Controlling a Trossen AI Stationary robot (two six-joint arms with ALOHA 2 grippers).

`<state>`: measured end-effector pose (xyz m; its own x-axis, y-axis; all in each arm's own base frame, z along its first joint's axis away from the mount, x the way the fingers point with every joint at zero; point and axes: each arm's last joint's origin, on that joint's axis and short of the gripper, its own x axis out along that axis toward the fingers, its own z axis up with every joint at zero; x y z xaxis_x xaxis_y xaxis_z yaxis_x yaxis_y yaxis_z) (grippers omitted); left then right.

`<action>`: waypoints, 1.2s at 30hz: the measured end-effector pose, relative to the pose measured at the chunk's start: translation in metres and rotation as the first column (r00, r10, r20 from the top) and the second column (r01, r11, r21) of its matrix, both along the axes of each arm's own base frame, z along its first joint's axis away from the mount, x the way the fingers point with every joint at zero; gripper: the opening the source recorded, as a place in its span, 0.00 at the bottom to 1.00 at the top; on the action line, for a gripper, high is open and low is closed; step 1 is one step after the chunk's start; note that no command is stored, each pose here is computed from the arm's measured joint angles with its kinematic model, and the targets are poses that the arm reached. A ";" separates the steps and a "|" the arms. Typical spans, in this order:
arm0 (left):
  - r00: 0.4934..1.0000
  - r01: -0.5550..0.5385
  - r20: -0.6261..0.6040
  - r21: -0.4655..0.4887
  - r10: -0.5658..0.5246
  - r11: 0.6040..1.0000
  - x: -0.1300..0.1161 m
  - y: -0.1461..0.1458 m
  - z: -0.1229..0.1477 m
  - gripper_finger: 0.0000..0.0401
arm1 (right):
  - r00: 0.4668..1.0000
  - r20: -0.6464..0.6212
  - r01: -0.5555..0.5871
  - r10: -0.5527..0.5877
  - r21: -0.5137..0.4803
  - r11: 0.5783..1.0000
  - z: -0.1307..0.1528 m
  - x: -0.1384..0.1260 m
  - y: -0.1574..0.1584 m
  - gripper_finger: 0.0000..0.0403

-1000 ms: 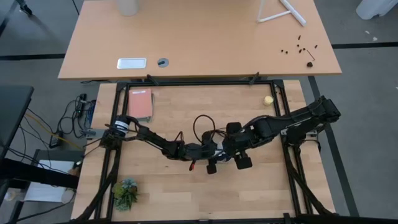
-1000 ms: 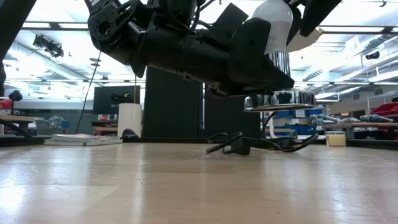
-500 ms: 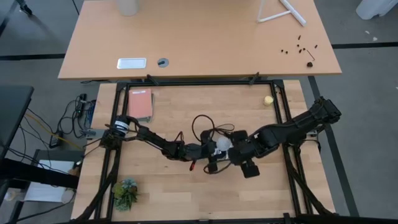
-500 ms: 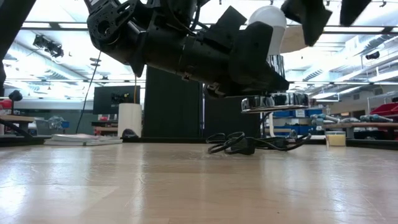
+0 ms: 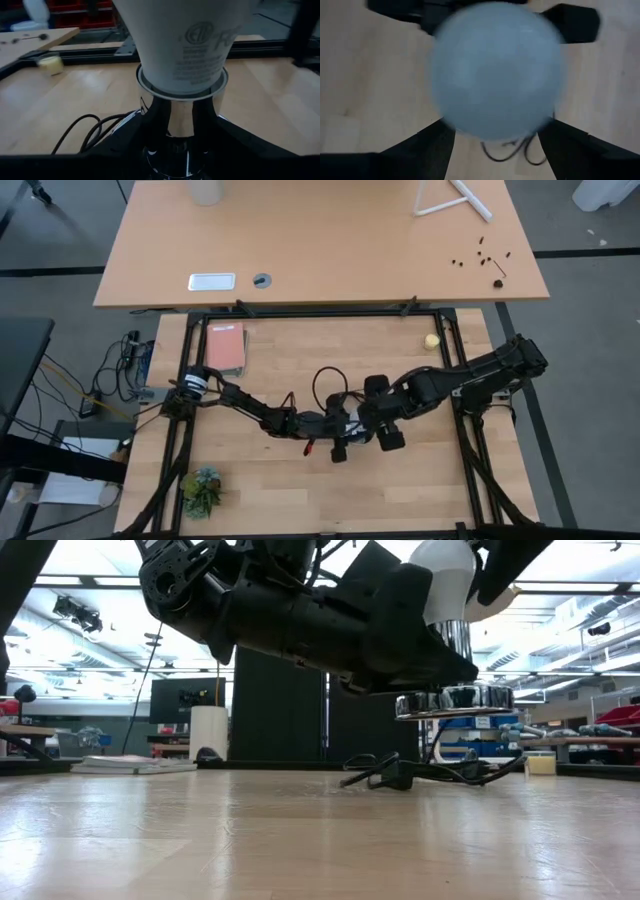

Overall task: Screw lightbulb
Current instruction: Insert the lightbulb into the lamp

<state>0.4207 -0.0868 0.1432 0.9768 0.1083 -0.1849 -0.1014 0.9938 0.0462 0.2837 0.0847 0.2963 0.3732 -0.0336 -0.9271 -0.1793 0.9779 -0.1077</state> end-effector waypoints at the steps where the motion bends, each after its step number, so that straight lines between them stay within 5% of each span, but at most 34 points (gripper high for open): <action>1: 1.000 -0.021 0.002 -0.007 0.021 1.000 0.000 0.001 0.000 0.49 | 1.000 -0.003 -0.006 0.006 0.013 1.000 0.000 0.000 0.002 0.70; 10: 0.982 -0.188 0.017 -0.036 0.189 0.981 -0.001 0.005 0.000 0.49 | 0.999 0.001 -0.048 0.049 0.121 0.992 0.001 -0.007 0.030 0.70; 16: 0.995 -0.096 0.007 -0.027 0.096 0.995 0.000 0.003 0.000 0.49 | 0.998 -0.045 0.034 -0.035 -0.012 0.999 -0.002 -0.013 0.019 0.69; 23: 1.000 0.015 -0.001 -0.013 -0.015 1.000 0.000 0.000 0.000 0.49 | 0.997 -0.007 0.074 -0.074 -0.004 0.997 -0.001 -0.003 0.003 0.69; 36: 0.988 -0.152 0.025 -0.056 0.154 0.987 0.000 0.004 0.001 0.49 | 0.999 0.040 0.011 -0.015 0.093 0.996 0.002 -0.002 0.022 0.68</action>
